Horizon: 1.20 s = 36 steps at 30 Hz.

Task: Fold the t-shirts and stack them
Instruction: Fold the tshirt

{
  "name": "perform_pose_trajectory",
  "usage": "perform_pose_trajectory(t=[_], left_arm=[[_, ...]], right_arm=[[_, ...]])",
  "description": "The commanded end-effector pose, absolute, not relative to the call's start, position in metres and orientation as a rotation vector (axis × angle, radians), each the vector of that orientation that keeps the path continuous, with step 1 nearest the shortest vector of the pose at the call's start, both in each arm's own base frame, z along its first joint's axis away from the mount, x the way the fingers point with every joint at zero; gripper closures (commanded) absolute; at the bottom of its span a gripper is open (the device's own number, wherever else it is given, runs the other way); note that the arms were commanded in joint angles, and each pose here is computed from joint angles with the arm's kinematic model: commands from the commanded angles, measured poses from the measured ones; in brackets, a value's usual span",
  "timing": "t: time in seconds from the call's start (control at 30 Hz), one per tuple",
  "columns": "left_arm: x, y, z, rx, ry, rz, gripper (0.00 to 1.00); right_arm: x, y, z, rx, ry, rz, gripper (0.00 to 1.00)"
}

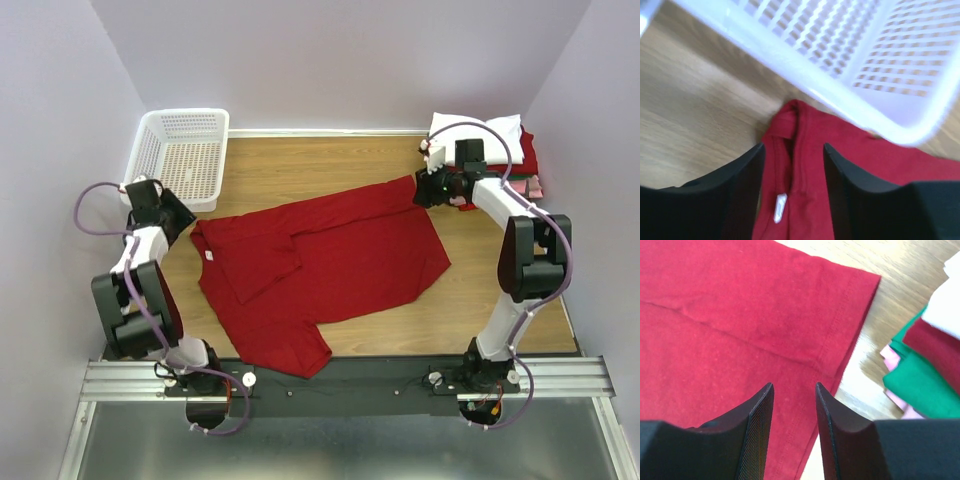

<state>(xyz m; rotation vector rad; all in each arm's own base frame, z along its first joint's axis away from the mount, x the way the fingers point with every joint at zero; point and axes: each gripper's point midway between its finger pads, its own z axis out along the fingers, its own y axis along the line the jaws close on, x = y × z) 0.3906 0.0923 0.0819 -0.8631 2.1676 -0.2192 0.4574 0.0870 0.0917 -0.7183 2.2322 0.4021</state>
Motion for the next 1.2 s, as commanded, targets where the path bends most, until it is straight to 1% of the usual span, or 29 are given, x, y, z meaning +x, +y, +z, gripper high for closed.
perform_pose_trajectory(t=[0.0, 0.1, 0.13, 0.27, 0.33, 0.4, 0.43, 0.53, 0.57, 0.73, 0.77, 0.83, 0.9, 1.03, 1.17], left_arm=[[0.386, 0.085, 0.151, -0.661, 2.049, -0.269, 0.40], [0.384, 0.067, 0.179, -0.526, 1.998, -0.350, 0.33], [0.384, 0.053, 0.188, -0.452, 1.988, -0.427, 0.33], [0.377, 0.023, 0.209, -0.297, 1.954, -0.573, 0.32], [0.372, 0.009, 0.219, -0.229, 1.940, -0.611, 0.32], [0.365, -0.005, 0.231, -0.162, 1.921, -0.650, 0.32], [0.362, -0.017, 0.236, -0.120, 1.917, -0.669, 0.32], [0.351, -0.043, 0.251, -0.019, 1.888, -0.708, 0.30], [0.345, -0.062, 0.256, 0.047, 1.881, -0.741, 0.29], [0.321, -0.120, 0.249, 0.239, 1.933, -0.855, 0.28], [0.309, -0.140, 0.247, 0.301, 1.939, -0.895, 0.28], [0.295, -0.153, 0.242, 0.336, 1.963, -0.915, 0.28], [0.279, -0.162, 0.236, 0.380, 1.982, -0.910, 0.28], [0.249, -0.155, 0.217, 0.355, 2.076, -0.873, 0.28], [0.223, -0.151, 0.197, 0.308, 2.166, -0.873, 0.29]], right_arm=[[0.458, 0.103, 0.097, -0.784, 2.197, 0.496, 0.54], [0.446, 0.115, 0.103, -0.864, 2.161, 0.581, 0.54], [0.433, 0.123, 0.105, -0.899, 2.154, 0.657, 0.54], [0.393, 0.144, 0.121, -1.042, 2.076, 0.785, 0.53], [0.362, 0.158, 0.127, -1.140, 2.027, 0.848, 0.53], [0.342, 0.167, 0.128, -1.217, 1.991, 0.869, 0.53], [0.322, 0.176, 0.128, -1.268, 1.987, 0.903, 0.53], [0.295, 0.188, 0.129, -1.342, 1.962, 0.927, 0.53], [0.289, 0.188, 0.130, -1.344, 1.964, 0.940, 0.53], [0.274, 0.185, 0.132, -1.341, 1.972, 0.943, 0.52], [0.270, 0.184, 0.130, -1.339, 1.979, 0.943, 0.52], [0.267, 0.182, 0.128, -1.329, 1.995, 0.944, 0.52], [0.265, 0.179, 0.125, -1.319, 2.018, 0.926, 0.50], [0.271, 0.166, 0.123, -1.285, 2.051, 0.862, 0.49], [0.277, 0.152, 0.124, -1.204, 2.067, 0.878, 0.49]])
